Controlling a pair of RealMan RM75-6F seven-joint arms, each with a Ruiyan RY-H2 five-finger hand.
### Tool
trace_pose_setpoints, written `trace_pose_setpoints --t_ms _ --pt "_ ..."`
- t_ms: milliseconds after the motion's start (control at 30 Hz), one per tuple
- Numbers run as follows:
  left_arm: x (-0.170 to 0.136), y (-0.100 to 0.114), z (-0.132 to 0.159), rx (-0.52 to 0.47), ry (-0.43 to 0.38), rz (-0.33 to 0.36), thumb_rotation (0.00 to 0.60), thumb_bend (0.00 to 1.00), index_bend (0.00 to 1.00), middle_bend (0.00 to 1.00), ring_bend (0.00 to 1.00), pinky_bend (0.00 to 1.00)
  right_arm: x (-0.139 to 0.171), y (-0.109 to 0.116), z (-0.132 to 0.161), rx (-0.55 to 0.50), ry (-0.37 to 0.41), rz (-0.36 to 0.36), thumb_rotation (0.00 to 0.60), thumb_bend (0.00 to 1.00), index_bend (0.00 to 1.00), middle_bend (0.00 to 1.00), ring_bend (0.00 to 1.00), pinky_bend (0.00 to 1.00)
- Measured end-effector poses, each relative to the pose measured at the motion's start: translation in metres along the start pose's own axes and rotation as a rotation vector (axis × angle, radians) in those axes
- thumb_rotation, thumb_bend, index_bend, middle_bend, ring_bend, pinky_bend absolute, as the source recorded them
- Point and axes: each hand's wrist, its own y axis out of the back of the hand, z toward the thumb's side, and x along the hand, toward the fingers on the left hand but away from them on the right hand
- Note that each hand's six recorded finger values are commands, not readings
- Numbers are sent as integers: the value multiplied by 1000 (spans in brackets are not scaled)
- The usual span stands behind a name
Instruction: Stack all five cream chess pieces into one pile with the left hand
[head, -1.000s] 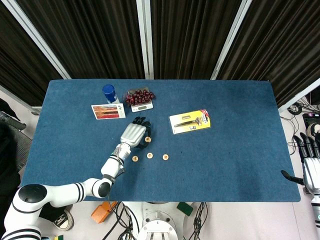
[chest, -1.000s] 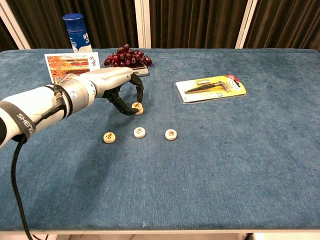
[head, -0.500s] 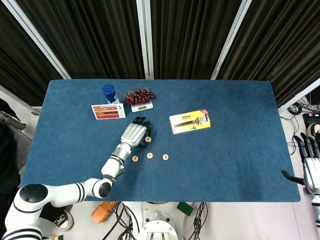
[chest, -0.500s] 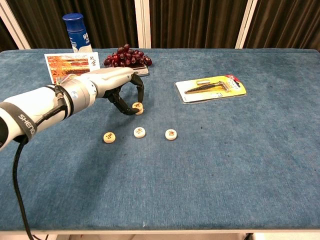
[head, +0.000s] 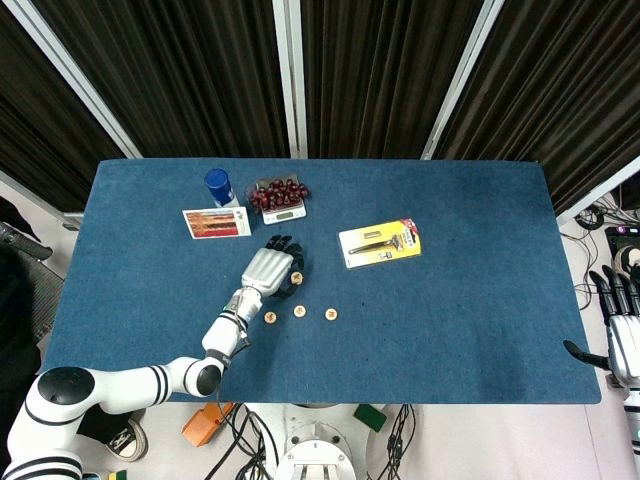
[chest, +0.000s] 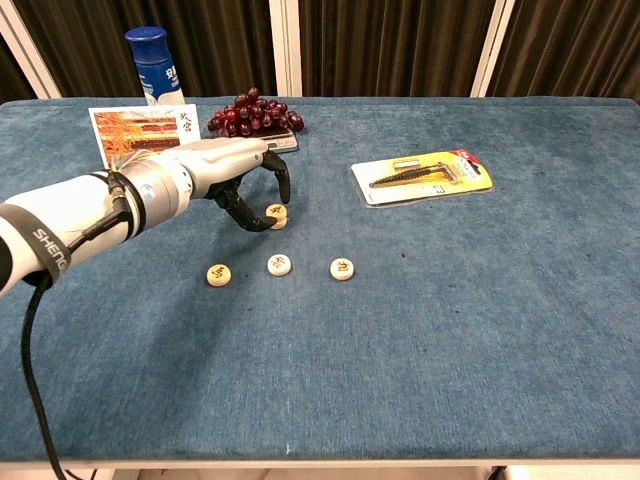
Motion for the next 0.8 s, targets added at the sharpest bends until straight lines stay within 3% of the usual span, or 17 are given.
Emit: trace_pose_setpoints --t_ms 300,533,800 --pt "-11 11 -1 -4 -19 30 600 338 379 148 0 0 1 2 -1 -2 0 -6 600 153 0 24 0 37" --pt "-45 26 0 15 -99 78 600 209 411 148 0 0 0 0 1 -1 10 -3 600 154 0 24 0 37" --pt "-94 -1 -11 68 -141 31 600 199 411 140 0 0 0 1 4 3 23 -8 600 153 0 24 0 37"
